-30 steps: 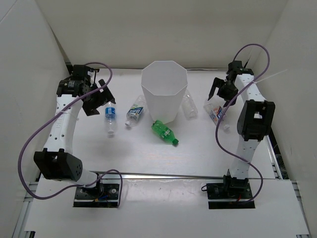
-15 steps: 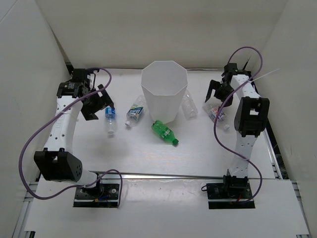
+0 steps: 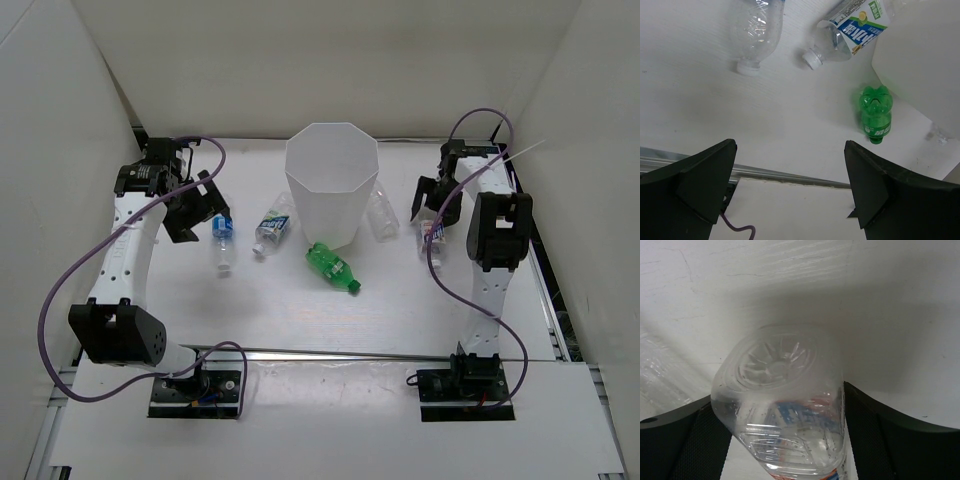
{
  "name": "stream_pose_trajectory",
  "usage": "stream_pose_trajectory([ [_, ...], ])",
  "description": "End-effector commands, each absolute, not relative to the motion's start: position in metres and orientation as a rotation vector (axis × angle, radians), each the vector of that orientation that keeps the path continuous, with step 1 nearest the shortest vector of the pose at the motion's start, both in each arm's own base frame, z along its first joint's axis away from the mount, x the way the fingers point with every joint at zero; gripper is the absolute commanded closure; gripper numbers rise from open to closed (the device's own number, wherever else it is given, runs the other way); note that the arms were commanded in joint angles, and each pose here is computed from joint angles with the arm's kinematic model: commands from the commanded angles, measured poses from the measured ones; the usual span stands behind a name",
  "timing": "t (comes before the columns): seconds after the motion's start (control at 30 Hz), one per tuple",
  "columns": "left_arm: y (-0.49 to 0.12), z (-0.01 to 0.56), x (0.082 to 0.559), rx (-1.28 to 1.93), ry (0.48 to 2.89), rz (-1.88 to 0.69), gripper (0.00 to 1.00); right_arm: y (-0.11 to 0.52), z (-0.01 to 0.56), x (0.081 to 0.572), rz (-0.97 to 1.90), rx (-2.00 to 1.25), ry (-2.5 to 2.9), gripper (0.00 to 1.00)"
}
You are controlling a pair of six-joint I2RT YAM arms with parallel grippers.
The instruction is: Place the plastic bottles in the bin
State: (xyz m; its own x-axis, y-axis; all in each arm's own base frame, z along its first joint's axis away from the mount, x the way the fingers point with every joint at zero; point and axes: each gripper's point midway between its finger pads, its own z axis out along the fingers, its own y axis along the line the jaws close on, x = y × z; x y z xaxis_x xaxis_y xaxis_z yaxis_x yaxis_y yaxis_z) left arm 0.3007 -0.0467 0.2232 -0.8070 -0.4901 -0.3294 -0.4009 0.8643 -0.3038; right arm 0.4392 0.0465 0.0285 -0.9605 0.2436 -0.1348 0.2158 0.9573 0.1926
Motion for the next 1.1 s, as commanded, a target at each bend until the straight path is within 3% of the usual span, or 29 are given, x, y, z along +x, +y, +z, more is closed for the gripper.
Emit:
stream_pose_trajectory([
  [0.0, -0.048, 0.229, 0.300, -0.641, 2.627, -0.332, 0.00, 0.040, 0.024, 0.436, 0.220, 0.364, 2.965, 0.17],
  [0.2, -0.048, 0.225, 0.296, -0.645, 2.637, -0.330, 0.00, 0.024, 0.033, 0.439, 0.078, 0.441, 2.950, 0.28],
  [0.23, -0.048, 0.230, 0.296, -0.639, 2.620, -0.334, 0.00, 0.020, 0.036, 0.440, 0.045, 0.457, 2.943, 0.38],
  [0.3, -0.048, 0.230, 0.296, -0.639, 2.620, -0.334, 0.00, 0.010, 0.050, 0.443, 0.009, 0.490, 2.905, 0.44],
  [0.33, -0.048, 0.230, 0.296, -0.639, 2.620, -0.334, 0.00, 0.006, 0.064, 0.449, 0.017, 0.499, 2.864, 0.54],
  [0.37, -0.048, 0.230, 0.296, -0.639, 2.620, -0.334, 0.00, -0.001, 0.072, 0.453, 0.020, 0.515, 2.836, 0.56],
  [0.57, -0.055, 0.229, 0.294, -0.620, 2.613, -0.397, 0.00, -0.019, 0.157, 0.475, 0.111, 0.631, 2.608, 0.56],
  [0.67, -0.060, 0.231, 0.294, -0.621, 2.607, -0.438, 0.00, -0.016, 0.229, 0.493, 0.305, 0.645, 2.420, 0.56],
  [0.8, -0.064, 0.231, 0.293, -0.607, 2.612, -0.441, 0.00, 0.031, 0.357, 0.502, 0.736, 0.359, 2.060, 0.44],
  [1.07, -0.069, 0.239, 0.291, -0.577, 2.588, -0.476, 0.00, 0.099, 0.477, 0.481, 1.198, 0.140, 1.759, 0.45],
])
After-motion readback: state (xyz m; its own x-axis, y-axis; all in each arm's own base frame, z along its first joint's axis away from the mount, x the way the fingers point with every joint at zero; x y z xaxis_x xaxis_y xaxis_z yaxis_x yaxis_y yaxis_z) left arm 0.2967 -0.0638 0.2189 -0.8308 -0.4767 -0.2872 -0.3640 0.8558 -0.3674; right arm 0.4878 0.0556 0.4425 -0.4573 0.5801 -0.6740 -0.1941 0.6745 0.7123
